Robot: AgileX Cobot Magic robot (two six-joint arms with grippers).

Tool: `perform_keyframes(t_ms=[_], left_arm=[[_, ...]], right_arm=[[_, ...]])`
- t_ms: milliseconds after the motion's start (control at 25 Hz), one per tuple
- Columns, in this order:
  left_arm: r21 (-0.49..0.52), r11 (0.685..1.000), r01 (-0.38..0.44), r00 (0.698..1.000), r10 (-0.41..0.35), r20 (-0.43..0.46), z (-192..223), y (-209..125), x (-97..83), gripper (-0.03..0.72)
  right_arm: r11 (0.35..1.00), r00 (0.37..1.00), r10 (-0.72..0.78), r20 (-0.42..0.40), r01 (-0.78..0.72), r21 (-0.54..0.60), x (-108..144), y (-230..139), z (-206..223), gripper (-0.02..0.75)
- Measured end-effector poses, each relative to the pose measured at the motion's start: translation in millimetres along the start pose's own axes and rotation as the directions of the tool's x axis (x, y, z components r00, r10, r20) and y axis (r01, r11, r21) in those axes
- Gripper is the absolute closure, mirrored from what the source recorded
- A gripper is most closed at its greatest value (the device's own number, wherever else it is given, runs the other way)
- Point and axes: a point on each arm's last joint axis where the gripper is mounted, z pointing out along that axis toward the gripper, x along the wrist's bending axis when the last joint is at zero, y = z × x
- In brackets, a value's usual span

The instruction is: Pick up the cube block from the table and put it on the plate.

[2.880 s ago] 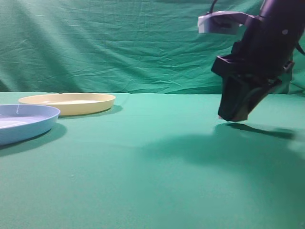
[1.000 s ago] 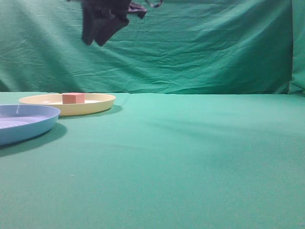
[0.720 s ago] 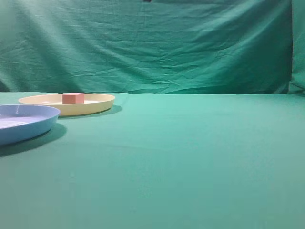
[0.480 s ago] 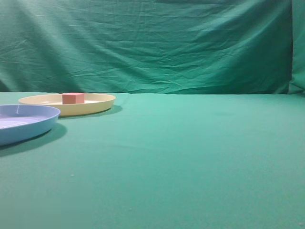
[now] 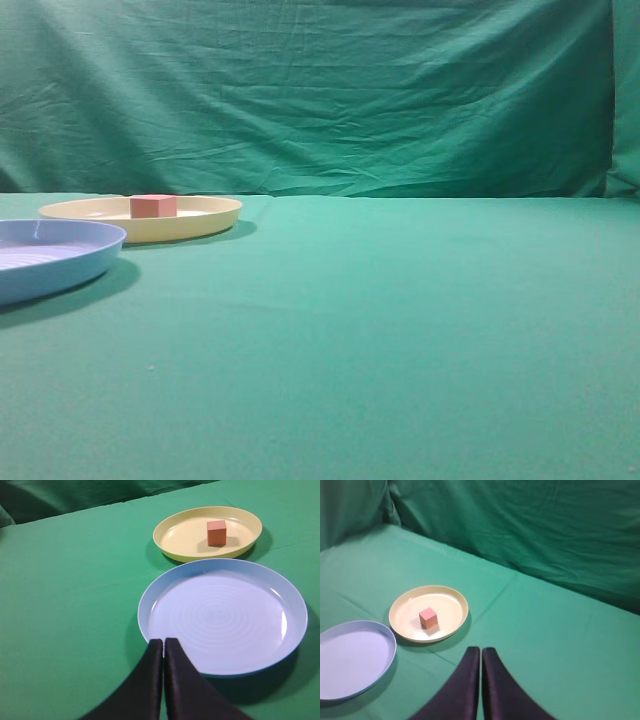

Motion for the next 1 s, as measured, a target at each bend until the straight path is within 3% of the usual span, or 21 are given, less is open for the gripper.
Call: perform_keyframes(t_ms=[240, 480, 800, 1000], left_arm=[[0.000, 1.000, 0.000, 1.000, 0.000, 0.000, 0, 0, 0.0, 0.688], [0.000, 1.000, 0.000, 1.000, 0.000, 0.000, 0, 0, 0.0, 0.688], [0.000, 1.000, 0.000, 1.000, 0.000, -0.002, 0, 0, 0.1, 0.688], [0.000, 1.000, 0.000, 1.000, 0.000, -0.002, 0, 0, 0.1, 0.688]], right_arm=[[0.977, 0.999, -0.048, 0.026, 0.052, -0.208, 6, -50, -86, 0.738], [0.895, 0.997, -0.052, 0.052, 0.070, -0.441, 11, -111, -143, 0.738], [0.957, 0.998, -0.019, 0.054, 0.034, -0.288, 8, -156, -98, 0.738], [0.977, 0.988, 0.024, 0.152, 0.008, -0.211, 2, -183, -78, 0.738]])
